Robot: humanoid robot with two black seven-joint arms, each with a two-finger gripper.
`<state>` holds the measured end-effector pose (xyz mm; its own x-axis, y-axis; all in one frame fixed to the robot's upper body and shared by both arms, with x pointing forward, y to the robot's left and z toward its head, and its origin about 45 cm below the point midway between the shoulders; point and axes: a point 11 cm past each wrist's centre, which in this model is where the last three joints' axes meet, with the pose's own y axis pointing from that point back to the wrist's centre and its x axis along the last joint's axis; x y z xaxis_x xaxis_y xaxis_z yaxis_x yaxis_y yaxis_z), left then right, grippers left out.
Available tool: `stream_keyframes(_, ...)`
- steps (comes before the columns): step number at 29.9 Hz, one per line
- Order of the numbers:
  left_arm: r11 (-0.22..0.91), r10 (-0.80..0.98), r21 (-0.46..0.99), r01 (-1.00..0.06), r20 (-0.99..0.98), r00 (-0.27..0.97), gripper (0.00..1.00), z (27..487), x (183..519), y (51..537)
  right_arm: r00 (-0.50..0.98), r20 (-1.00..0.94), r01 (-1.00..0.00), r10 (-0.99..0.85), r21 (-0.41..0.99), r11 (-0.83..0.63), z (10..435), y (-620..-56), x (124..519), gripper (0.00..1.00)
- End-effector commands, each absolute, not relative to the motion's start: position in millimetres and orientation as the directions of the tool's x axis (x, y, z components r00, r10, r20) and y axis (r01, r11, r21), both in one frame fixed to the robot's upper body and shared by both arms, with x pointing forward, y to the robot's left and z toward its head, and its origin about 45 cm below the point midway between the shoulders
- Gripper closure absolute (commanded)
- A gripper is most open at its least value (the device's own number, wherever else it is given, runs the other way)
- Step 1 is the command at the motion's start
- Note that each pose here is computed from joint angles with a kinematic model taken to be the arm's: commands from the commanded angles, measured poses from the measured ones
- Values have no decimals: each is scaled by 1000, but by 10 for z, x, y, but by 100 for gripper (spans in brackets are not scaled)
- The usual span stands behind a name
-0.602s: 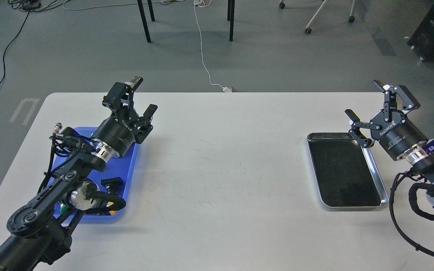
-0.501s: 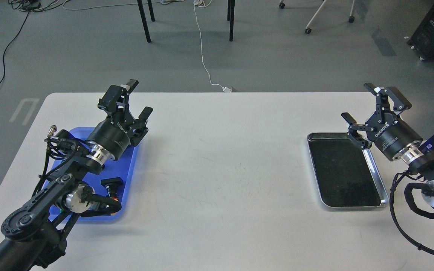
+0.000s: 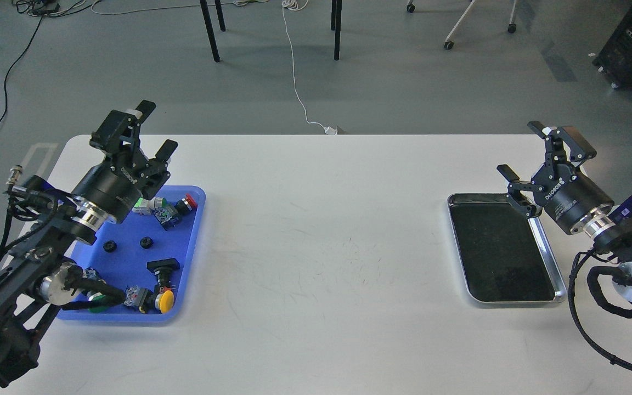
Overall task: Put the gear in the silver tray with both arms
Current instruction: 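Move the left gripper over the blue tray toward the black gears, then lower the left gripper and grasp a small black gear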
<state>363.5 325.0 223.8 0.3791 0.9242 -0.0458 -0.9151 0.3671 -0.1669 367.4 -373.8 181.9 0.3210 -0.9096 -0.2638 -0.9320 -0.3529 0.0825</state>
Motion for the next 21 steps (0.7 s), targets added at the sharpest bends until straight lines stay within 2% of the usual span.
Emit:
stream_keyframes(1,421,907,-149,-895,92,411,2,2441,3577,3574,318,-259,-932,-912,91,-351,1809,-3763,3659,1)
stream_keyframes(5,589,761,3,-808,334,556,2,2537,3474,3599,312,-258,-935,-915,90,-344,1808,-3768,3667,1)
stream_keyframes(8,638,548,205,-742,557,625,2,2523,3370,3708,312,-260,-935,-914,87,-344,1807,-3754,3676,1)
stream_keyframes(10,614,394,336,-714,653,647,2,2463,3307,3829,314,-260,-934,-913,87,-346,1807,-3745,3679,1)
stream_keyframes(13,517,137,520,-679,733,666,2,2393,3232,4102,314,-262,-934,-913,85,-346,1808,-3740,3681,1)
stream_keyframes(18,366,-185,689,-626,713,676,2,2143,3132,4367,310,-260,-936,-915,84,-341,1813,-3750,3687,1)
stream_keyframes(21,304,-297,722,-622,692,658,2,2045,3174,4476,307,-258,-938,-916,83,-338,1821,-3767,3686,1)
